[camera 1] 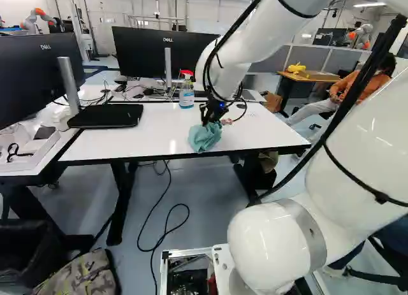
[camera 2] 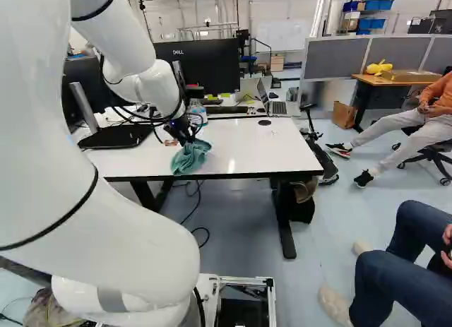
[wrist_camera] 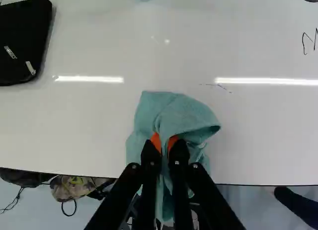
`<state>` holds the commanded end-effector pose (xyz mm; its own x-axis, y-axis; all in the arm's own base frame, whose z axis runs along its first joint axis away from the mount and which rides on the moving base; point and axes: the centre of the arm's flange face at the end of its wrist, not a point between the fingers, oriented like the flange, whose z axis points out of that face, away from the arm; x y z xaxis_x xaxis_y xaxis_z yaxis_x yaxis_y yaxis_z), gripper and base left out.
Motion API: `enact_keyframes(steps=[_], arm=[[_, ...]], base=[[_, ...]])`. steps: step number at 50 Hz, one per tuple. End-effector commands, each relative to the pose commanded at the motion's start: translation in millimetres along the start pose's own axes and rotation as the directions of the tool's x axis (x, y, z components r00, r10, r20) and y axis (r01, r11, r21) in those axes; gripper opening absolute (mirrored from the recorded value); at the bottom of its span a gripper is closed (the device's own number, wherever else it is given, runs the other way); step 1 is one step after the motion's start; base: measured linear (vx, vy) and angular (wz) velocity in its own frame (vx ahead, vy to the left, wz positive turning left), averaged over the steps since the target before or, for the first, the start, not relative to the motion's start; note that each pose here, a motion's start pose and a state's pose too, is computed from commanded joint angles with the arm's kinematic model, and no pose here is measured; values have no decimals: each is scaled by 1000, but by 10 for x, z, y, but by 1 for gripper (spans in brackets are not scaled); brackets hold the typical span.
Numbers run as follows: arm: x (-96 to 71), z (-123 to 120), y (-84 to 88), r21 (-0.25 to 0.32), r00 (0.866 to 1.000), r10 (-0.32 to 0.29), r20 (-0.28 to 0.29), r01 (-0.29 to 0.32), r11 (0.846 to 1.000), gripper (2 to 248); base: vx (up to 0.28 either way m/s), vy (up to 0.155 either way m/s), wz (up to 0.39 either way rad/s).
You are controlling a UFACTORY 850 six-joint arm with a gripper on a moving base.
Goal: Clean the table with the green towel
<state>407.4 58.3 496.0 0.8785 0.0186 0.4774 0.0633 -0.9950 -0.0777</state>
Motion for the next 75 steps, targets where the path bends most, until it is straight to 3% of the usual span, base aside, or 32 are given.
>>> enact_keyframes(steps=[20, 37, 45, 58, 75], arm=[[22, 5, 16, -2, 1000, 2, -9, -2, 1000, 34], [322, 129, 188, -23, 995, 37, -91, -39, 999, 34], [380, 220, 227, -29, 991, 42, -129, -46, 999, 34], [441, 363, 267, -34, 980, 44, -194, -52, 998, 34], [406, 465, 457, -56, 956, 65, -286, -85, 995, 34]], base=[[0, 0, 0], [0, 0, 0], [0, 0, 0], [0, 0, 0], [0, 0, 0]])
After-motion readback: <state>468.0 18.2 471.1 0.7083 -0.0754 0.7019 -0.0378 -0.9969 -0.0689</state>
